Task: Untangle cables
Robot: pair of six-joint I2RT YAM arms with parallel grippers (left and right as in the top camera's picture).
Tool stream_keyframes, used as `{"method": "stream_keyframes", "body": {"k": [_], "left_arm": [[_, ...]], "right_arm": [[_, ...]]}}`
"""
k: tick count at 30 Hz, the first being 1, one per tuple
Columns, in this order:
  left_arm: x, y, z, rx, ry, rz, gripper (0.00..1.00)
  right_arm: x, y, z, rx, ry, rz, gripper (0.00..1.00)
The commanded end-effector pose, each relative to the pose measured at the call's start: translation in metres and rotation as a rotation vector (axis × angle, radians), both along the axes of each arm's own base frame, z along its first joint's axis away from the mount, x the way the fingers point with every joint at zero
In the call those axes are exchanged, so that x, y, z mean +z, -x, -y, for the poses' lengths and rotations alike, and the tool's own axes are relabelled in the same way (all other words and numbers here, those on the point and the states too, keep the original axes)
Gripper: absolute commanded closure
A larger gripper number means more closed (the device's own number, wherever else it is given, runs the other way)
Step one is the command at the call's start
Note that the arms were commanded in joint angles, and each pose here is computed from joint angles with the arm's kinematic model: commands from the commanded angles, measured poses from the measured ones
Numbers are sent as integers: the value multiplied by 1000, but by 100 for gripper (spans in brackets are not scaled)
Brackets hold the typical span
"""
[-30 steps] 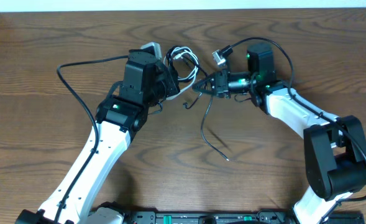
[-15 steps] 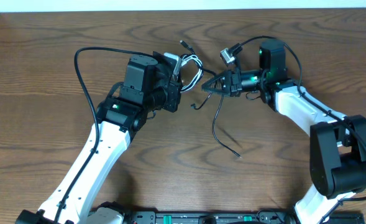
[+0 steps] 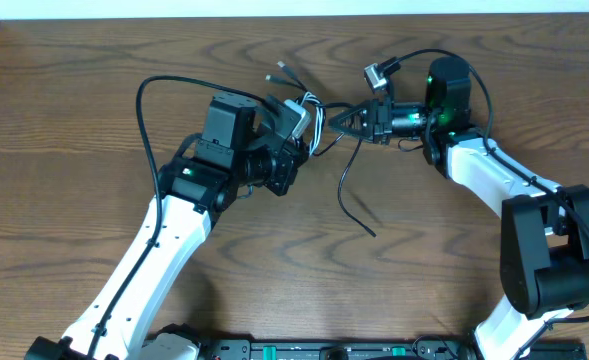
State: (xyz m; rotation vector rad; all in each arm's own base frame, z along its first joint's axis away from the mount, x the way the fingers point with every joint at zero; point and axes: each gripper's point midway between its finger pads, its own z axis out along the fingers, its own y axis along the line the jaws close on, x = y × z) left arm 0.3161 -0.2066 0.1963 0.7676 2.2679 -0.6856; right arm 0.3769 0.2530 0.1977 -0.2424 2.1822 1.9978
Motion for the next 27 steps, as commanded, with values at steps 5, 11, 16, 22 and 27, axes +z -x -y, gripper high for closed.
{"method": "stream_keyframes", "body": {"k": [5, 11, 16, 22, 27], "left_arm": [[-4, 11, 8, -57, -2, -9, 93], [-14, 9, 8, -60, -22, -28, 92], [-25, 8, 8, -60, -34, -59, 93], [-37, 8, 10, -61, -39, -100, 93], [-62, 6, 13, -23, -37, -210, 92]], "right_arm": [[7, 5, -17, 2, 14, 75, 99], [-2, 17, -29, 47, 36, 116, 99], [-29, 25, -20, 54, 105, 106, 99], [-61, 20, 11, -21, 223, 14, 99], [-71, 29, 20, 2, 251, 26, 99]]}}
